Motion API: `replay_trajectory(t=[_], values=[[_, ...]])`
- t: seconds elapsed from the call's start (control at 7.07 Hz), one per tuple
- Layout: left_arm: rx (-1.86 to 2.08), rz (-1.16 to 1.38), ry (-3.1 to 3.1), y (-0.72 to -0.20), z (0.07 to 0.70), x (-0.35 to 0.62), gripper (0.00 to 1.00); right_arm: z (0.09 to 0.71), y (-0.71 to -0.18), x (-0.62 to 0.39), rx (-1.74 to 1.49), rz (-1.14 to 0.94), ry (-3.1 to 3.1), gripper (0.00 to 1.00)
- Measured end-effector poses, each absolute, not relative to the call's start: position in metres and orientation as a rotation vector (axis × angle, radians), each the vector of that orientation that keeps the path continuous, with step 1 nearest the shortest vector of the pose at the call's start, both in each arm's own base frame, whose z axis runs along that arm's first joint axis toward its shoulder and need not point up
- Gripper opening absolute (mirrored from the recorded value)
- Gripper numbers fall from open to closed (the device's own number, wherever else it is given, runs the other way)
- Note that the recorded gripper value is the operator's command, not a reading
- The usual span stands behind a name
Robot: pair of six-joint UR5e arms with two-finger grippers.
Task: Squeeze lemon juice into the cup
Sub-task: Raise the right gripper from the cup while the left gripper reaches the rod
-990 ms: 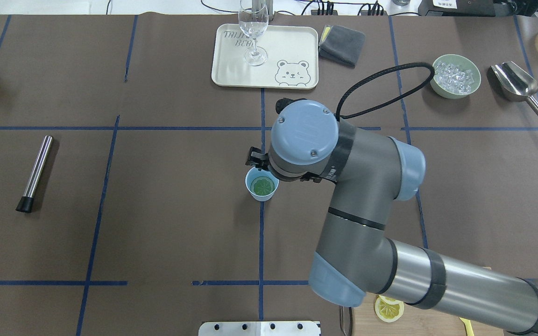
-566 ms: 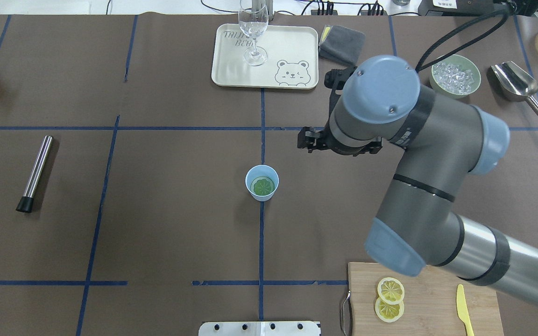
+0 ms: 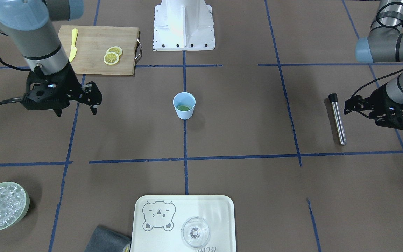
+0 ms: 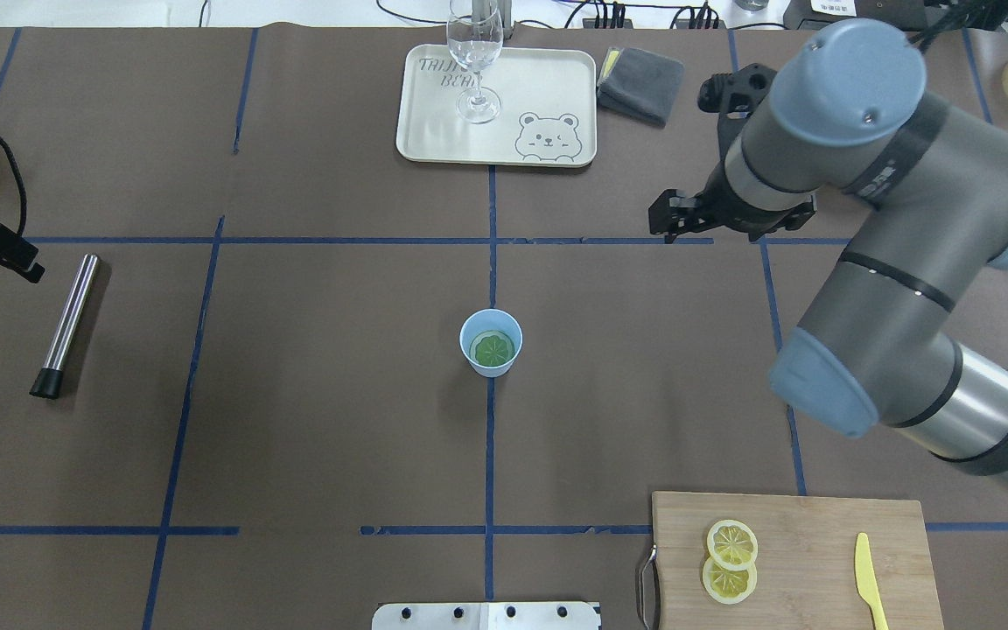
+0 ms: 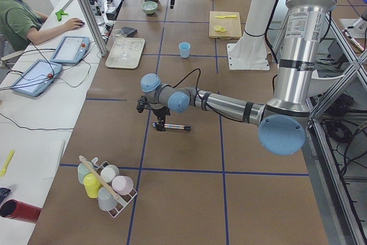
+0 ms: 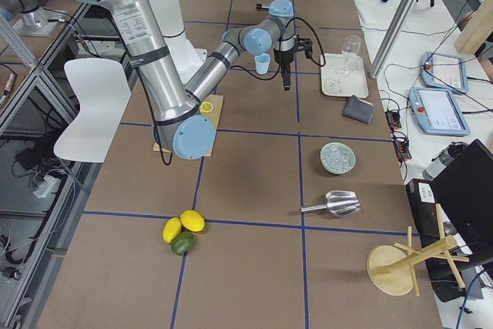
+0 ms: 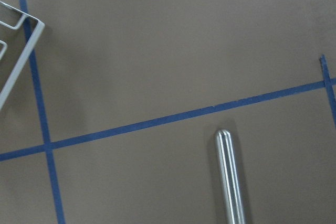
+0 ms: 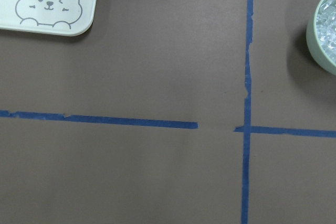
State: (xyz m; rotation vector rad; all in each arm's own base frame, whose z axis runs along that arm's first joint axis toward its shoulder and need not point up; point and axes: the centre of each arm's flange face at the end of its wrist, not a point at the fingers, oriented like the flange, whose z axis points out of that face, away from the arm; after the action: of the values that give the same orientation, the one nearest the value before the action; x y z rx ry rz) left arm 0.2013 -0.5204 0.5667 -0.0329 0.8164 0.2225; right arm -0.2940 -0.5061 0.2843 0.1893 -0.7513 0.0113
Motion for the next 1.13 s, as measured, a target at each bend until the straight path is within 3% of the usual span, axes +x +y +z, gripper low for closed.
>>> replay_trajectory(t=[1.13], values=[[-0.082,0.162,0.738,-0.535,0.573,0.272,1.0,0.313,-0.515,-0.249,0.201,-0.002,-0.81,1.0]])
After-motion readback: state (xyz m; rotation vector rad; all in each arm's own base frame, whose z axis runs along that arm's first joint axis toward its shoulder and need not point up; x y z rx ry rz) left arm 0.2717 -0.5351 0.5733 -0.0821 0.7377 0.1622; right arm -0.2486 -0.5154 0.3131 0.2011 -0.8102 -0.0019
